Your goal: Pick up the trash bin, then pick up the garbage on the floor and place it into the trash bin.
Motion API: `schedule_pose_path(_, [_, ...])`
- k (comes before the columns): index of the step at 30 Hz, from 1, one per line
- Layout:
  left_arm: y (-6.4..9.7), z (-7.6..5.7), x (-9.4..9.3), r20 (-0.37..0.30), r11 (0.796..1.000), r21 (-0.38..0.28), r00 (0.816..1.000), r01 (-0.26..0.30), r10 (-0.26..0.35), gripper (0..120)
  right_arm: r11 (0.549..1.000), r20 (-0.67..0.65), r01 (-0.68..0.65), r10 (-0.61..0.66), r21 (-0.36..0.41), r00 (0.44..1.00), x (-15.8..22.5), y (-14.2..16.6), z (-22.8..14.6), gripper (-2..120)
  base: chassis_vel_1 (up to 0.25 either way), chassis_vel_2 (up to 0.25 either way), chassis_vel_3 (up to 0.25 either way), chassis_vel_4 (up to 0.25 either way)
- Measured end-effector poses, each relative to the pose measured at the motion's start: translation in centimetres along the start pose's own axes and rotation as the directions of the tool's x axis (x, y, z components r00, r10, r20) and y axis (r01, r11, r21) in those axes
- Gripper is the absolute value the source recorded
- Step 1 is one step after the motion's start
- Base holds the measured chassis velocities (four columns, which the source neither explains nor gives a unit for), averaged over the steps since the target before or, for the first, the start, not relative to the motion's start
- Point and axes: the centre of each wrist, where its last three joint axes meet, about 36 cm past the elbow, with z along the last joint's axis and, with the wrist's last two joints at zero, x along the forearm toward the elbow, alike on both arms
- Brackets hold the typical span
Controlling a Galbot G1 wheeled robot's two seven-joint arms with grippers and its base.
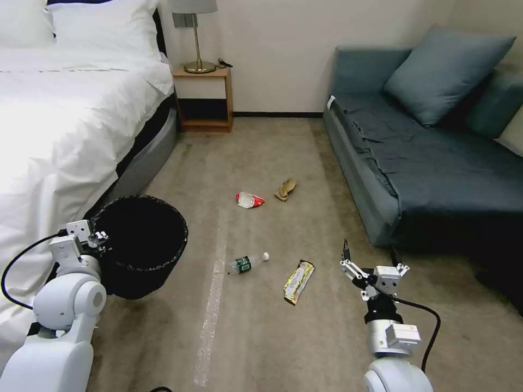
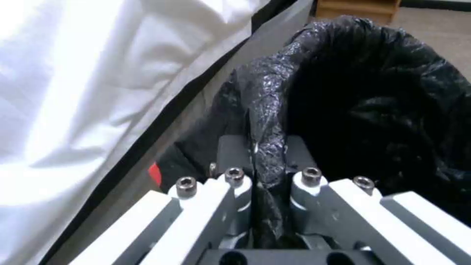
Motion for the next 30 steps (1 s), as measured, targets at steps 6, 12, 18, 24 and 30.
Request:
schedule_pose_path(6, [0.08, 0.11, -0.36, 0.004, 1.000, 0.003, 1.000, 0.005, -0.005, 4, 1.000, -0.001, 0.001, -0.001, 0.006, 1.000, -0.04, 0.02, 0.17, 100, -0.039, 0.038, 0.020, -0.034])
schedule_pose_path(12, [0.12, 0.11, -0.46, 0.008, 1.000, 0.006, 1.000, 0.005, -0.005, 4, 1.000, -0.001, 0.003, -0.003, 0.009, 1.000, -0.04, 0.14, 0.23, 100, -0.092, 0.091, 0.077, -0.091])
schedule_pose_path(18, [0.33, 0.07, -0.57, 0.014, 1.000, 0.008, 1.000, 0.009, -0.009, 4, 1.000, -0.005, 0.008, -0.008, 0.012, 1.000, 0.00, 0.40, 0.32, 100, -0.093, 0.105, 0.094, -0.099])
schedule_pose_path(24, [0.49, -0.01, -0.63, 0.020, 1.000, 0.009, 1.000, 0.011, -0.011, 4, 1.000, -0.012, 0.010, -0.010, 0.015, 1.000, 0.04, 0.61, 0.47, 100, -0.082, 0.067, 0.073, -0.070])
schedule_pose_path(30, [0.51, -0.22, -0.69, 0.024, 1.000, 0.011, 1.000, 0.009, -0.010, 4, 1.000, -0.014, 0.012, -0.012, 0.017, 1.000, -0.10, 0.86, 0.49, 100, -0.069, 0.085, 0.084, -0.060])
